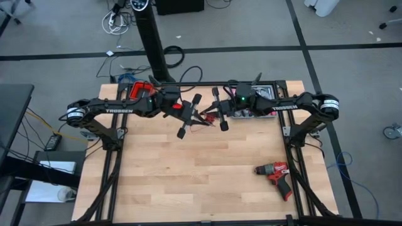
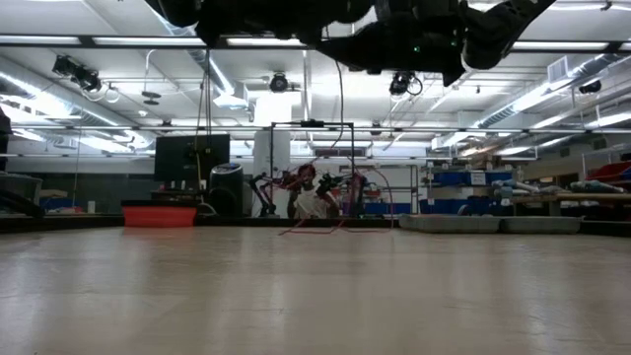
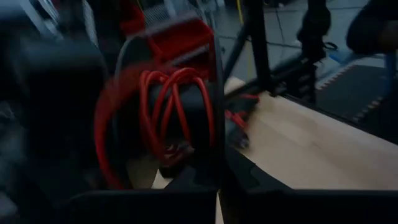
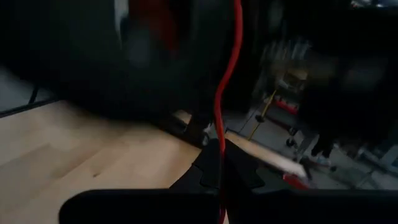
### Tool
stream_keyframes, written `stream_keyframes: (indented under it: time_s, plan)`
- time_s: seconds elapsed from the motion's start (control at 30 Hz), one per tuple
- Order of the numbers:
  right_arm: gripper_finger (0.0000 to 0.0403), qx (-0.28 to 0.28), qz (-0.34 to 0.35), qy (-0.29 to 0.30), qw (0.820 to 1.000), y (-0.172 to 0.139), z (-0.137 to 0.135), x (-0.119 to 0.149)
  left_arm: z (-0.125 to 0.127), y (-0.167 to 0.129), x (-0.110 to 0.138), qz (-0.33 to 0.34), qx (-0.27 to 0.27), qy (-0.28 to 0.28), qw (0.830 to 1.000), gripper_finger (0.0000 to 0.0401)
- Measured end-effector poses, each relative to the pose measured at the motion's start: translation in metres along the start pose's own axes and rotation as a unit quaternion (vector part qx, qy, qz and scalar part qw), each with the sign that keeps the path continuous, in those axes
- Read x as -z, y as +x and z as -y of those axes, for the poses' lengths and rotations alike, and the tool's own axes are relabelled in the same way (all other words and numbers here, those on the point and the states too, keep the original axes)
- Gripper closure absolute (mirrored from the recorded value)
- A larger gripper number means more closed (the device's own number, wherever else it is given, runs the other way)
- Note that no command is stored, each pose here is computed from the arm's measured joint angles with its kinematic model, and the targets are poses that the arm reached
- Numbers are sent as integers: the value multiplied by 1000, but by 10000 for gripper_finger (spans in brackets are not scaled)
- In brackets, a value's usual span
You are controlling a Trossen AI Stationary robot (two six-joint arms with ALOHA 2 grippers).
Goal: Coil cords
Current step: Coil the red wire onto the black spool
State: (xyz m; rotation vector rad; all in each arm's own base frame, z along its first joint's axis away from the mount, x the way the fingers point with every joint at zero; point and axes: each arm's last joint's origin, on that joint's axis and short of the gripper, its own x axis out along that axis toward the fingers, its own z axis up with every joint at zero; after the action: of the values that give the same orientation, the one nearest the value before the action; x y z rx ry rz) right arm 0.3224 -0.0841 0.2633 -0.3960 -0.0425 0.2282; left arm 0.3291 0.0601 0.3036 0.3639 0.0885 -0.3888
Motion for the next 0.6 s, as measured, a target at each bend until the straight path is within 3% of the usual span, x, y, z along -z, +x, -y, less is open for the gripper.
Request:
stream_keyframes:
  time_s: [0.3,0.6]
  plan:
    - [403,-13,-34,39,999,-2,-6,12,-5,-1,-9,34,-35,30,998,400]
    - [403,-21,-112,84,990,-23,-20,20,-5,-4,2,-42,-69,-11,997,400]
